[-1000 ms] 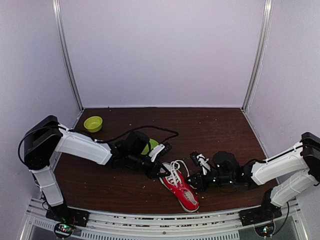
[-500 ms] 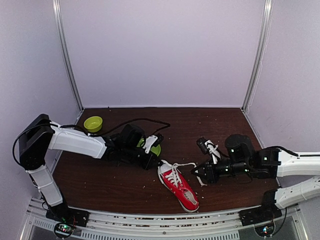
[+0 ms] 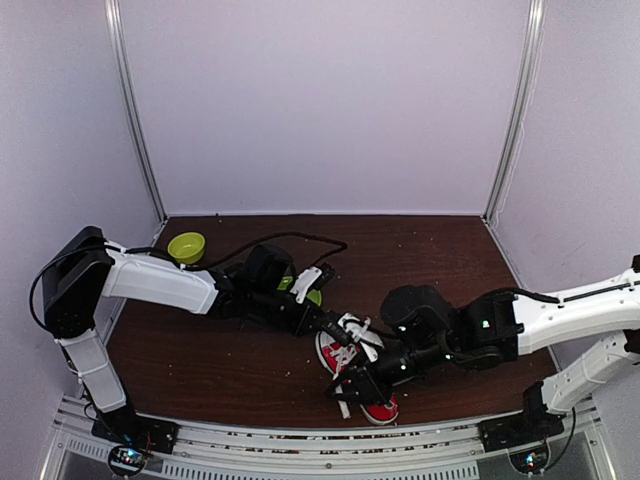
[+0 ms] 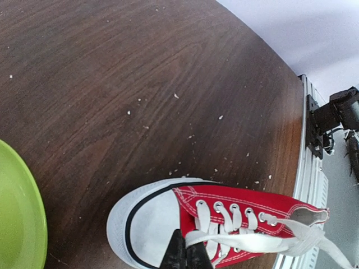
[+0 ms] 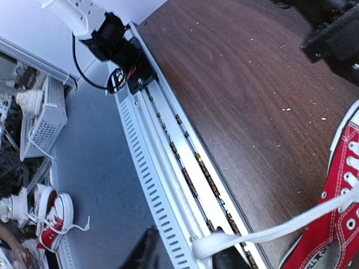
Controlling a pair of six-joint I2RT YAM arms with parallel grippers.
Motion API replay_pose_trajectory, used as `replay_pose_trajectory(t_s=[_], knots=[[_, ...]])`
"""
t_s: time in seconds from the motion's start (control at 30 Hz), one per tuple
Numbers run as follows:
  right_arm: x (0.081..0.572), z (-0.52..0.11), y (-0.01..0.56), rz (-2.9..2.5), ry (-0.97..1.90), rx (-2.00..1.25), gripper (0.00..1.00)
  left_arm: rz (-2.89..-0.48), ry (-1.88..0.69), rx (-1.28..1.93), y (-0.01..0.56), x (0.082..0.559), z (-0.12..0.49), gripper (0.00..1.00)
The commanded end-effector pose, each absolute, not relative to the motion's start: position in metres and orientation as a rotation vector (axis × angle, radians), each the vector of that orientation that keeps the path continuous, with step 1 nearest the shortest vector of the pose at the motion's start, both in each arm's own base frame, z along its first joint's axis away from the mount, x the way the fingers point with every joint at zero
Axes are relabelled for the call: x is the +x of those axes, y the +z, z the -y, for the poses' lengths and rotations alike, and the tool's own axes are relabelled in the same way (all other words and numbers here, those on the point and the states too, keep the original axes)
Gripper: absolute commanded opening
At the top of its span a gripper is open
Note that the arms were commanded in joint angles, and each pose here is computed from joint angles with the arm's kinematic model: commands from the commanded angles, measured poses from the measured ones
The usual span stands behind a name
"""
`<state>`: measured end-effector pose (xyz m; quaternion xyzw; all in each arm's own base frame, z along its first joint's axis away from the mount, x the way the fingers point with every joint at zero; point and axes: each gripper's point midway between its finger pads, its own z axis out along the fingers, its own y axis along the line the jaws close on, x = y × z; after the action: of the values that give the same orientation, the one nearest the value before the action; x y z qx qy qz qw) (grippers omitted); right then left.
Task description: Tie the shoes
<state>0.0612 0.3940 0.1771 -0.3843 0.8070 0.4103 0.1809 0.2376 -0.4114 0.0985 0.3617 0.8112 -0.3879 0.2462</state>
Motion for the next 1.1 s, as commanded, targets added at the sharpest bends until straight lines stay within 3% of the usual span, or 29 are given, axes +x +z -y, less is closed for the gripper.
replay_pose_trajectory(t_s=[0.0,0.13,0.23,0.37,0.53,0.87,1.07], knots=[[0.060,-0.407,0.188,-2.212,1.055,-1.138,0.45,-2.040,-1.147,1.048,0.131,0.239,0.430,0.00],[0.106,-0.375,0.201,-2.162,0.883,-0.924,0.70,-1.955,-1.188,1.094,0.143,0.235,0.435,0.00],[0.138,-0.351,0.212,-2.132,0.925,-0.769,0.76,-1.910,-1.206,1.124,0.147,0.231,0.438,0.00],[0.179,-0.332,0.206,-2.113,0.920,-0.638,0.77,-1.871,-1.209,1.153,0.151,0.230,0.439,0.00],[0.216,-0.338,0.189,-2.163,0.961,-0.551,0.66,-1.845,-1.199,1.173,0.155,0.229,0.440,0.00],[0.228,-0.373,0.165,-2.238,0.992,-0.627,0.54,-1.860,-1.191,1.170,0.151,0.230,0.440,0.00],[0.235,-0.371,0.148,-2.295,0.923,-0.593,0.25,-1.843,-1.203,1.164,0.156,0.230,0.442,0.00]])
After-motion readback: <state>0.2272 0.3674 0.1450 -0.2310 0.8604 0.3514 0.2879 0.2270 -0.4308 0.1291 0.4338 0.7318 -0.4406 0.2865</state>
